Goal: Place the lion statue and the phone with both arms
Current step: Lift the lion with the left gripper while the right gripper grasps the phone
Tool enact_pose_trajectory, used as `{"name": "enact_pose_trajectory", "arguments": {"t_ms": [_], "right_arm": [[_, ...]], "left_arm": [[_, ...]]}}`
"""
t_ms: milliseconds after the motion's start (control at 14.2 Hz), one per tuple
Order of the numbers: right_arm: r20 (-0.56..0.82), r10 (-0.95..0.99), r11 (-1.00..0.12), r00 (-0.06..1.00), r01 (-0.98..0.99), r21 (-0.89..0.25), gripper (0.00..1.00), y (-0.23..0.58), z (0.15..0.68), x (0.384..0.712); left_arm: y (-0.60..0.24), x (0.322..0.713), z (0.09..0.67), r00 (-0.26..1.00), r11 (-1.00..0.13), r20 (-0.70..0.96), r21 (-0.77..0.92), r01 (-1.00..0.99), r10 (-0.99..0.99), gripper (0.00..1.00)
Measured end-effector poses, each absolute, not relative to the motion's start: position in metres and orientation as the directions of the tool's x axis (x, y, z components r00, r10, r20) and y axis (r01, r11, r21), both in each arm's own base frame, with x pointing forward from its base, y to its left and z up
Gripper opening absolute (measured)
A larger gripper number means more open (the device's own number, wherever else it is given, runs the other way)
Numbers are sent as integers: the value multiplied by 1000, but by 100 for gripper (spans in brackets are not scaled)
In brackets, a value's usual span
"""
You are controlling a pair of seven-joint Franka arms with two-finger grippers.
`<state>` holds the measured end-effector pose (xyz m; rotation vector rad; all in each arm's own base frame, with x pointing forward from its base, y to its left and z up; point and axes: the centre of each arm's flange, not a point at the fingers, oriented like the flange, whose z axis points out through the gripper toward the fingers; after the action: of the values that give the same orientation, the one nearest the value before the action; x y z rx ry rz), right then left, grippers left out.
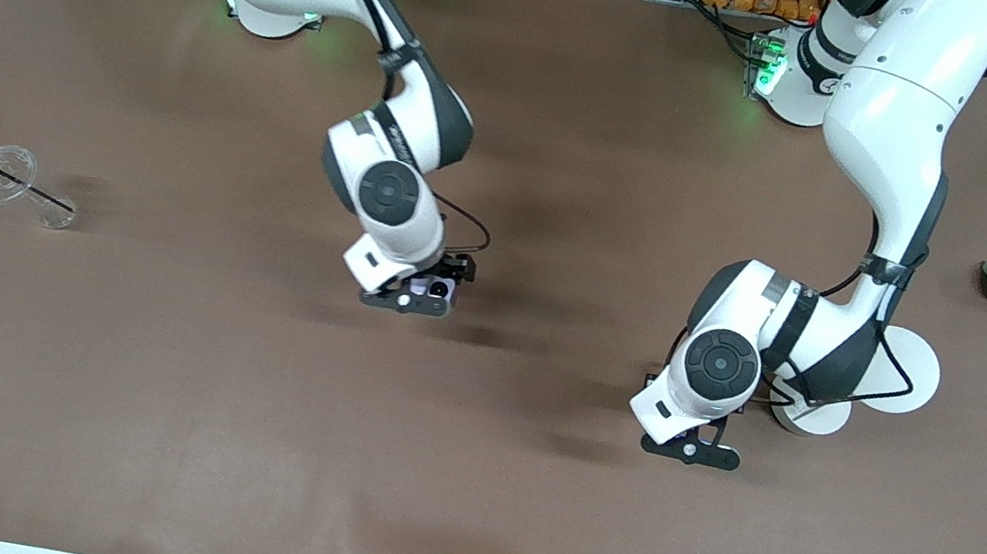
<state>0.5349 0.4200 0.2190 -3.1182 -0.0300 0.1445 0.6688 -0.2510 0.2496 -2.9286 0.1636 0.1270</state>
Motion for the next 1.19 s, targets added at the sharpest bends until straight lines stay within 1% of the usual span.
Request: {"name": "enact_pose_trajectory", "arguments": {"t_ms": [141, 281, 562, 843, 1195], "right_arm": [[-91, 25, -1000, 996, 26, 6, 100, 422, 208, 531], [-83, -2, -1000, 997, -1, 14, 100, 418, 208, 535], [-88, -47, -999, 995, -45, 25, 100, 416, 203, 535], [-93, -79, -997, 993, -77, 31, 100, 416, 188, 533], [-89, -90, -996, 992, -88, 25, 100, 423, 174, 528]], "left_arm": [[-232, 674, 242, 988, -972, -90, -186, -142, -127, 37], [-213, 676, 232, 989, -975, -64, -169, -141, -132, 37], [-180, 665, 216, 991, -981, -12, -138, -137, -137, 37], [-151, 652, 215, 990, -981, -28, -134, -141, -139, 37], [-148, 638, 204, 988, -980, -62, -132, -147, -140, 37]]}}
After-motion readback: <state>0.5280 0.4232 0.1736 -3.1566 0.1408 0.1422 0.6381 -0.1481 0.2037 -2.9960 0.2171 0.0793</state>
